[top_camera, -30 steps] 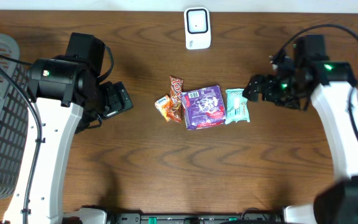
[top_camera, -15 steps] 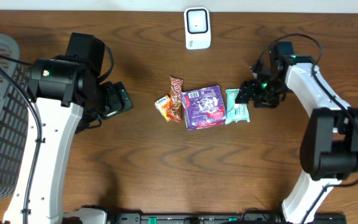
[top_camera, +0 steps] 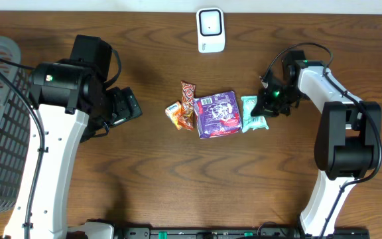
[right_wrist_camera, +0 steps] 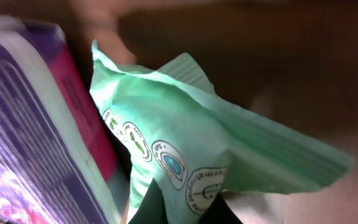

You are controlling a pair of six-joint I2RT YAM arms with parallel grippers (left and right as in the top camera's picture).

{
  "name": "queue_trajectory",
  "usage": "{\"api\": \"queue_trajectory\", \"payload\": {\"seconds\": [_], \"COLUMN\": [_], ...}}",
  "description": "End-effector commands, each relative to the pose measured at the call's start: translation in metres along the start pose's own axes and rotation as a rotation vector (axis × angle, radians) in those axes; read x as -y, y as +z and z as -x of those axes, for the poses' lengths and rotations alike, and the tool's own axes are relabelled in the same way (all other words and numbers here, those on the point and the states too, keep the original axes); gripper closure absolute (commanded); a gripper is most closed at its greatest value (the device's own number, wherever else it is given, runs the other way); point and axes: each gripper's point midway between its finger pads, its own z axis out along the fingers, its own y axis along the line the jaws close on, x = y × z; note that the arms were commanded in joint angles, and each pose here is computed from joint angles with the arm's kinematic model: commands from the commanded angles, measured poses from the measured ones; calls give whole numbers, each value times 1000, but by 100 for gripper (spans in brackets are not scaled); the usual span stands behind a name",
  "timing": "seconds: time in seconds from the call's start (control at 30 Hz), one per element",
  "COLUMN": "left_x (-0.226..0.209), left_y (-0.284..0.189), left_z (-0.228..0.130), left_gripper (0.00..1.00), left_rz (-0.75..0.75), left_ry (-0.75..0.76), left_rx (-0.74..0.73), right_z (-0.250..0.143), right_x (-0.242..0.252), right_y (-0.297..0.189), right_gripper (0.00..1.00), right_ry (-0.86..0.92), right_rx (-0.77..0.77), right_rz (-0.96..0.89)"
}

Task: Scan the item barcode
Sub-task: 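Grasp the green package with the right gripper and lift it, then carry the green package to the white scanner and hold it over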

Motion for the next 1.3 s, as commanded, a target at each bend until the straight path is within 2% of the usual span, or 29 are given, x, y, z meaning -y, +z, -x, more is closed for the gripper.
{"api": "queue_trajectory", "payload": {"seconds": [0.0,0.1,0.2,0.37,0.5,0.63,0.8,0.97,1.1,1.17,1.27], "left_x": [-3,-3,-3,-3,-3,-3,-3,-3,-3,-3,-3], "left_y": [0,0,0,0,0,0,0,0,0,0,0], "left_z": [3,2,2,2,3,2,2,2,2,3,2], "left_gripper": [2,2,2,2,2,2,2,2,2,2,2], "left_rz": [18,18,18,18,18,18,18,18,18,18,18], "left_ry": [-3,-3,-3,-3,-3,-3,-3,-3,-3,-3,-3], "left_rx": [4,4,4,4,4,4,4,4,4,4,4], "right_z": [4,13,21,15,7,6,2,7,20,30,40], "right_x": [-3,-14,-13,4,-9,-42,-76,-91,-96,-103,-126], "right_y": [-14,-50,-88,-158,-186,-177,-163,-147,-126,-109,-72], "right_gripper": [99,99,99,99,99,99,99,99,99,99,99], "right_ry": [52,72,133,314,312,208,78,77,56,25,-113], "right_rx": [-11,28,106,334,513,649,744,768,707,654,505], "right_rz": [-28,-85,-276,-829,-1124,-1235,-1288,-1202,-1086,-972,-735]}}
